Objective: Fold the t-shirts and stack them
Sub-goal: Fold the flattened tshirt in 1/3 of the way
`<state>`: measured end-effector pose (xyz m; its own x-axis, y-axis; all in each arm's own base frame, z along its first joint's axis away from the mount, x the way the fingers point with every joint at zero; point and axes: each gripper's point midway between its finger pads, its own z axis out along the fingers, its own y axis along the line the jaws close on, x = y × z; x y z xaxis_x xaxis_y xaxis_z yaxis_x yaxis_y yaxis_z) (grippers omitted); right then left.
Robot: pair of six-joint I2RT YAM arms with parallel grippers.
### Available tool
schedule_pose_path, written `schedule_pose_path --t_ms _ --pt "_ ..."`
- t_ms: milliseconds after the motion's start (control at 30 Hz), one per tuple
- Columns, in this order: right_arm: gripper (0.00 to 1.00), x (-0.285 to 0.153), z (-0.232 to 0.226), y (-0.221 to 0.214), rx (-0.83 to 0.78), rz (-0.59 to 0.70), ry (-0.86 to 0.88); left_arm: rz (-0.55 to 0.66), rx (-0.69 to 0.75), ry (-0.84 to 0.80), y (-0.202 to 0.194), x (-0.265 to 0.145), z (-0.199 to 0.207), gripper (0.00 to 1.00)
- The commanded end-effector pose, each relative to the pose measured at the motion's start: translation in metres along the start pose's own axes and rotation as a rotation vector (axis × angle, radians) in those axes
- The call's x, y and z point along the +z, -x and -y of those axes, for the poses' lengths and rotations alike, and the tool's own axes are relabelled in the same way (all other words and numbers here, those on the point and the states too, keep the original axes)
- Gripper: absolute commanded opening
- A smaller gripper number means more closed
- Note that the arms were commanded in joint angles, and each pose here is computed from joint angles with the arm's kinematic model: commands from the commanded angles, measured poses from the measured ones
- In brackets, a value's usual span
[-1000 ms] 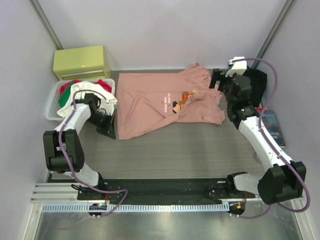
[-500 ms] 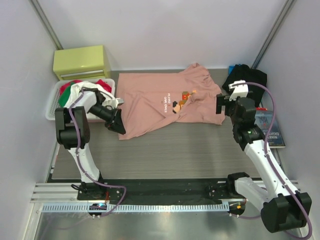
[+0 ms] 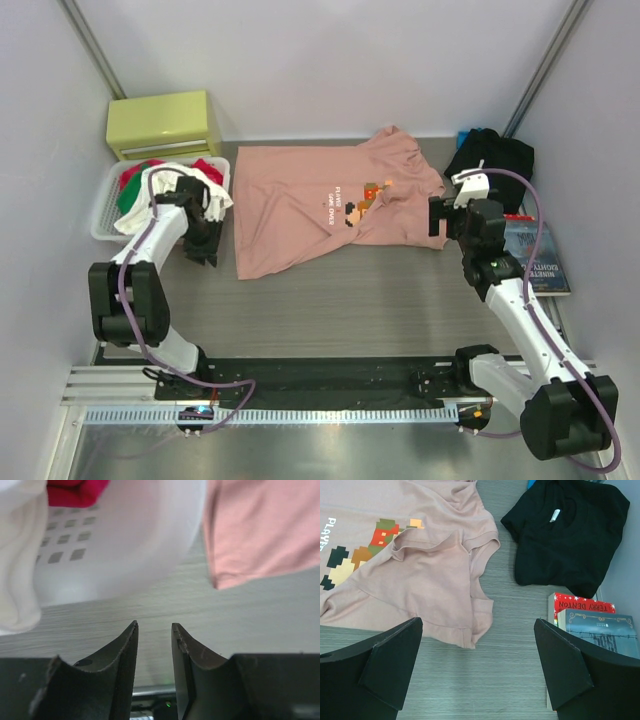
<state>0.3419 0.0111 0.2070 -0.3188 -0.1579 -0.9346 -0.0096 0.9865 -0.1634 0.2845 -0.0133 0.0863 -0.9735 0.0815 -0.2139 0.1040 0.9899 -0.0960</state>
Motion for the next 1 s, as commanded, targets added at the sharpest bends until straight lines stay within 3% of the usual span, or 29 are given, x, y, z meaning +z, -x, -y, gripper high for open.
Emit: schedule_pose_path --t_ms 0,200,333,567,733,800,967 --pt "1.00 0.003 -0.001 0.012 0.027 0.052 0.010 0.096 0.056 0.296 0.014 0.013 -0.030 0.34" --pt "1.00 0.002 -0.003 0.009 0.032 0.049 0.021 -0.004 0.060 0.164 -0.010 0.036 -0.007 0.35" --pt "1.00 0.002 -0.006 0.008 0.035 0.049 0.038 -0.004 0.055 0.105 -0.006 0.041 0.003 0.35" --pt "1.00 0.001 -0.008 0.005 0.023 0.046 0.052 -0.123 0.056 -0.179 -0.011 0.060 0.048 0.35" --pt "1.00 0.002 -0.011 0.003 0.017 0.039 0.065 -0.258 0.001 -0.583 -0.018 0.051 0.105 0.35" --pt "0.99 0.001 -0.011 0.004 0.019 0.045 0.067 -0.318 -0.049 -0.620 -0.023 0.057 0.104 0.36" --pt "1.00 0.000 -0.012 0.001 0.015 0.041 0.076 -0.294 -0.079 -0.600 -0.022 0.059 0.090 0.40"
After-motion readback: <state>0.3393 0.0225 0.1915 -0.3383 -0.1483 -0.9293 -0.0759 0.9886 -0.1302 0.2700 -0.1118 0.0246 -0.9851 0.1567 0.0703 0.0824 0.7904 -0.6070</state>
